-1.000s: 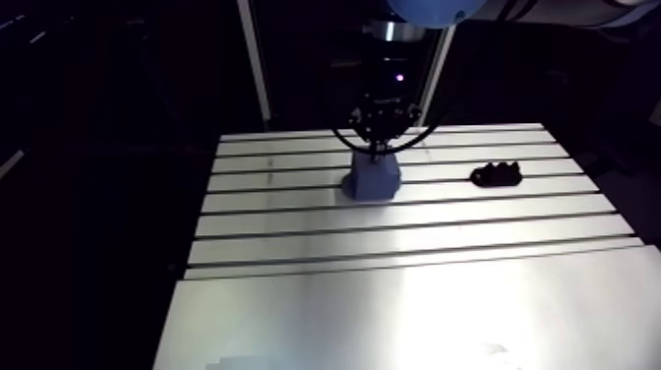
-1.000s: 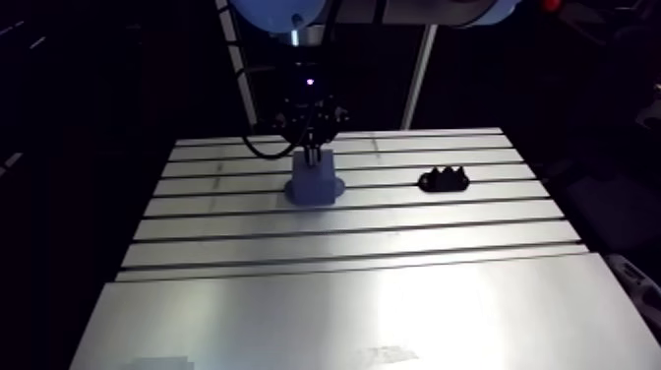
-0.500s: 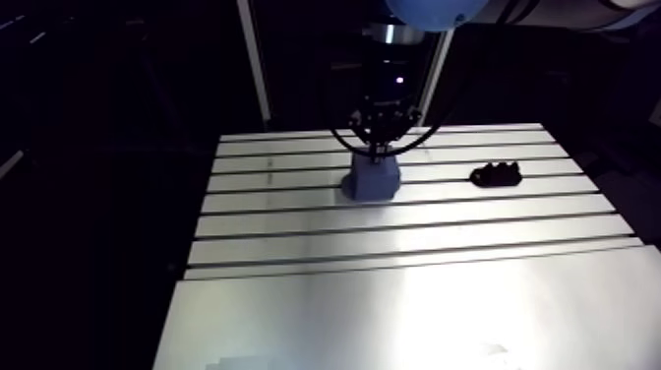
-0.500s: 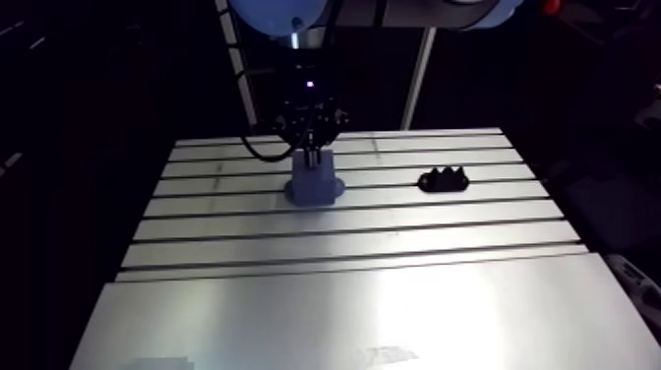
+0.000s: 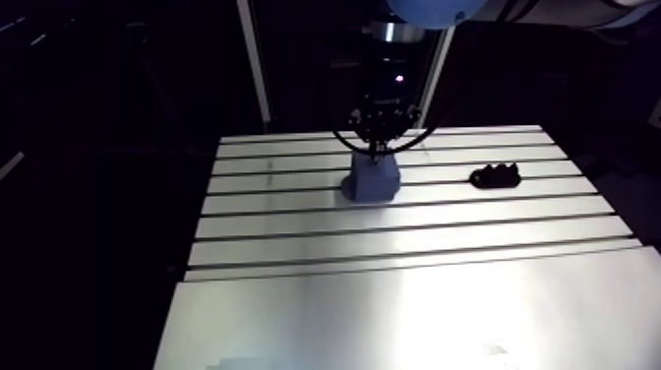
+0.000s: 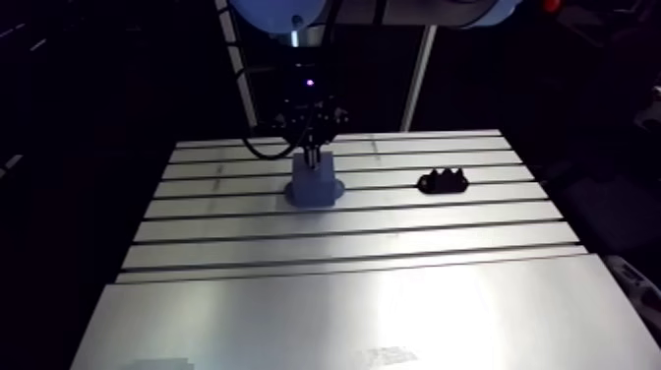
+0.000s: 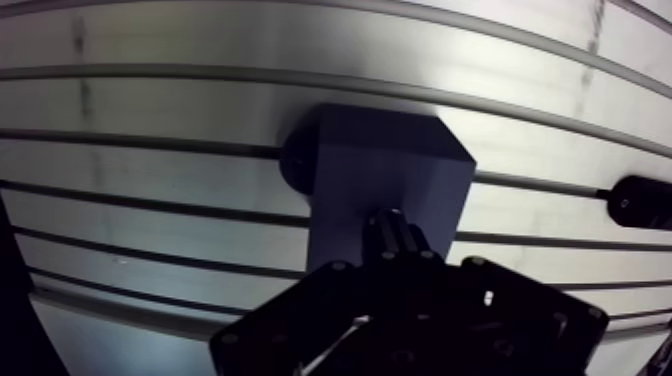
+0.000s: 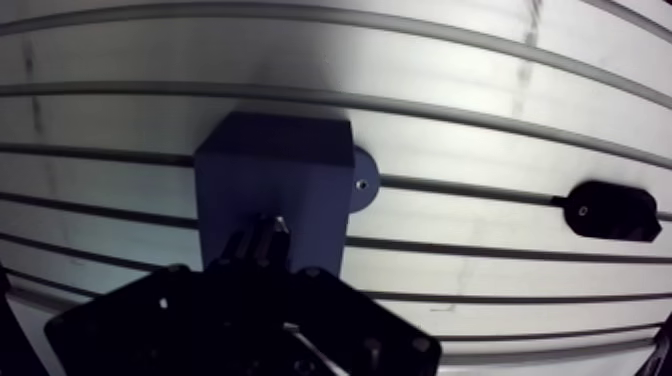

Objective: Pick up the M10 bolt and insert it into the hex recess until seated.

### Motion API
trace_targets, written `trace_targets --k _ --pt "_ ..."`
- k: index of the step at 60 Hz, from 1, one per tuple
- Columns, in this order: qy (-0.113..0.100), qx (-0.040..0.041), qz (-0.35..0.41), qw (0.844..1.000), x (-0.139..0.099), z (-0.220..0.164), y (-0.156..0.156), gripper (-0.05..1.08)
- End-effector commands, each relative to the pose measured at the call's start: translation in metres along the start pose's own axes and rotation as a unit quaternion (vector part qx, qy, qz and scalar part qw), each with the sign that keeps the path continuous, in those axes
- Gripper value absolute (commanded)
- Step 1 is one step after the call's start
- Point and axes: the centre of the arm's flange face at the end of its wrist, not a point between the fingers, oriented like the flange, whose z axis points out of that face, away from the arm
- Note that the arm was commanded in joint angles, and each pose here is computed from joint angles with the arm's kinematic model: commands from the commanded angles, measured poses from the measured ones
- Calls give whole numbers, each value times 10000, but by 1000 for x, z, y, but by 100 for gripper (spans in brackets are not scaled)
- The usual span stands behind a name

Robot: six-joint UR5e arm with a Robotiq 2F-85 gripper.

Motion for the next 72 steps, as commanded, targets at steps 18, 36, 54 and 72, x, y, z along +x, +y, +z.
trace_targets --k 18,36,54,72 --pt "110 -18 -6 9999 -1 -14 -1 107" --pt "70 -14 -51 10000 -1 -16 -5 0" --pt "245 -43 -65 9997 -7 -39 -9 0" --pt "97 -17 366 9993 -28 -132 -13 0"
